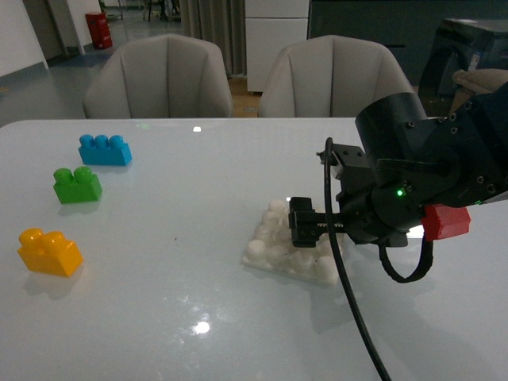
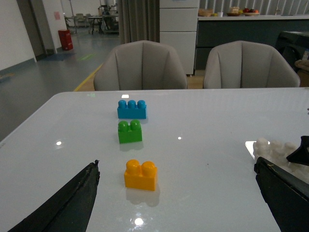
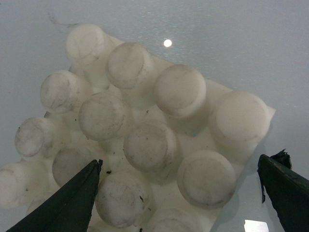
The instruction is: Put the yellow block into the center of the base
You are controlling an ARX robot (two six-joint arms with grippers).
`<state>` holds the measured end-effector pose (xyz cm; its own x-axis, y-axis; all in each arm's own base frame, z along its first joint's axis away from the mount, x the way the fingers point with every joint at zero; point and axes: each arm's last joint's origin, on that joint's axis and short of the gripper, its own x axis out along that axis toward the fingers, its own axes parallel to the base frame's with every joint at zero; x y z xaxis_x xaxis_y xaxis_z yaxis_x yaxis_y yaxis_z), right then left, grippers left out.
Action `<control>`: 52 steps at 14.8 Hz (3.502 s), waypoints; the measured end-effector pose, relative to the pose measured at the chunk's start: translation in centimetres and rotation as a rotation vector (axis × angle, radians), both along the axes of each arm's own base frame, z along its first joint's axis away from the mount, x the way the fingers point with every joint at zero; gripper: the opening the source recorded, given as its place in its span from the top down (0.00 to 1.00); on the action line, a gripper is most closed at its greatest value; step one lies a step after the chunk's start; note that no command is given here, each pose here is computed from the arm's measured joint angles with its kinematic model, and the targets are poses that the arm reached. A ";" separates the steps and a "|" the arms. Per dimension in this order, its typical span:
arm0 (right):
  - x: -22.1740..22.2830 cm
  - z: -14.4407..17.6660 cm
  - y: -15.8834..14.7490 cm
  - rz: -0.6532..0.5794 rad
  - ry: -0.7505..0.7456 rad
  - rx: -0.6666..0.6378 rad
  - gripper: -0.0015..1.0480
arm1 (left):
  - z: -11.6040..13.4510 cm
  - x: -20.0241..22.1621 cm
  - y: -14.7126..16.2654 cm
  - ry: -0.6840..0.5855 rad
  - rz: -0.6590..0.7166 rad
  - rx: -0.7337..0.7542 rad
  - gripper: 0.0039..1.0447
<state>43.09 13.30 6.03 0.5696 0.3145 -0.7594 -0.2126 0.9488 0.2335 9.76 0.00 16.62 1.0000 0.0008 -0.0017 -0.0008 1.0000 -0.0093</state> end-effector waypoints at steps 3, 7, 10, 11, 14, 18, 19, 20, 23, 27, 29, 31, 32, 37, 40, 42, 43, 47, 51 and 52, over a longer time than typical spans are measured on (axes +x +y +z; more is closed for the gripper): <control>-0.1 0.0 2.4 0.049 0.001 0.023 0.06 | 0.0 0.0 0.0 0.000 0.000 0.000 0.06; 0.0 0.1 3.4 0.069 -0.005 0.035 0.06 | 0.0 0.0 0.0 0.000 0.000 0.000 0.06; 0.0 0.2 2.4 0.043 -0.015 0.057 0.06 | 0.0 0.0 0.0 0.000 0.000 0.000 0.06; -0.3 0.9 1.3 0.029 -0.022 0.076 0.06 | 0.0 0.0 0.0 0.000 0.000 0.000 0.06; -1.3 5.9 -2.1 -0.028 -0.172 0.174 0.06 | 0.0 0.0 0.0 0.000 0.000 0.000 0.06; -5.3 10.2 -6.5 -0.085 -0.352 0.212 0.06 | 0.0 0.0 0.0 0.000 0.000 0.000 0.06; -6.9 10.9 -7.7 -0.100 -0.387 0.216 0.06 | 0.0 0.0 0.0 0.000 0.000 0.000 0.06; -8.6 11.5 -8.8 -0.118 -0.424 0.217 0.06 | 0.0 0.0 0.0 0.000 0.000 0.000 0.06; -15.7 13.8 -11.8 -0.157 -0.558 0.198 0.06 | 0.0 0.0 0.0 0.000 0.000 0.000 0.06; -22.8 11.8 -14.8 -0.231 -0.564 0.136 0.06 | 0.0 0.0 0.0 0.000 0.000 0.000 0.06; -25.5 12.3 -16.6 -0.319 -0.762 0.018 0.14 | 0.0 0.0 0.0 0.000 0.000 0.000 0.06; -29.5 12.4 -16.6 -0.331 -0.862 -0.094 0.47 | 0.0 0.0 0.0 0.000 0.000 0.000 0.06; -30.4 12.4 -16.3 -0.327 -0.880 -0.101 0.59 | 0.0 0.0 0.0 0.000 0.000 0.000 0.06; -31.2 11.0 -14.6 -0.310 -0.923 -0.115 0.98 | 0.0 0.0 0.0 0.000 0.000 0.000 0.06; -31.7 11.0 -13.1 -0.286 -0.927 -0.103 0.98 | 0.0 0.0 0.0 0.000 -0.001 0.000 0.06; -32.0 11.0 -13.3 -0.314 -0.931 -0.116 0.98 | 0.0 0.0 0.0 0.000 0.000 0.000 0.06; -32.1 11.0 -13.3 -0.312 -0.928 -0.116 0.98 | 0.0 0.0 0.0 0.000 0.000 0.000 0.06; -33.3 10.5 -13.3 -0.310 -0.897 -0.121 0.98 | 0.0 0.0 0.0 0.000 0.000 0.000 0.06; -33.4 10.7 -13.3 -0.312 -0.917 -0.118 0.98 | 0.0 0.0 0.0 0.000 0.000 0.000 0.06; -33.4 10.7 -13.3 -0.312 -0.918 -0.118 0.98 | 0.0 0.0 0.0 0.000 0.000 0.000 0.06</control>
<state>9.72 0.00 16.69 1.0000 -0.0004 0.0044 0.0004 1.0000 0.0025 9.76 0.00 16.62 1.0000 0.0004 -0.0013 -0.0004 1.0000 -0.0093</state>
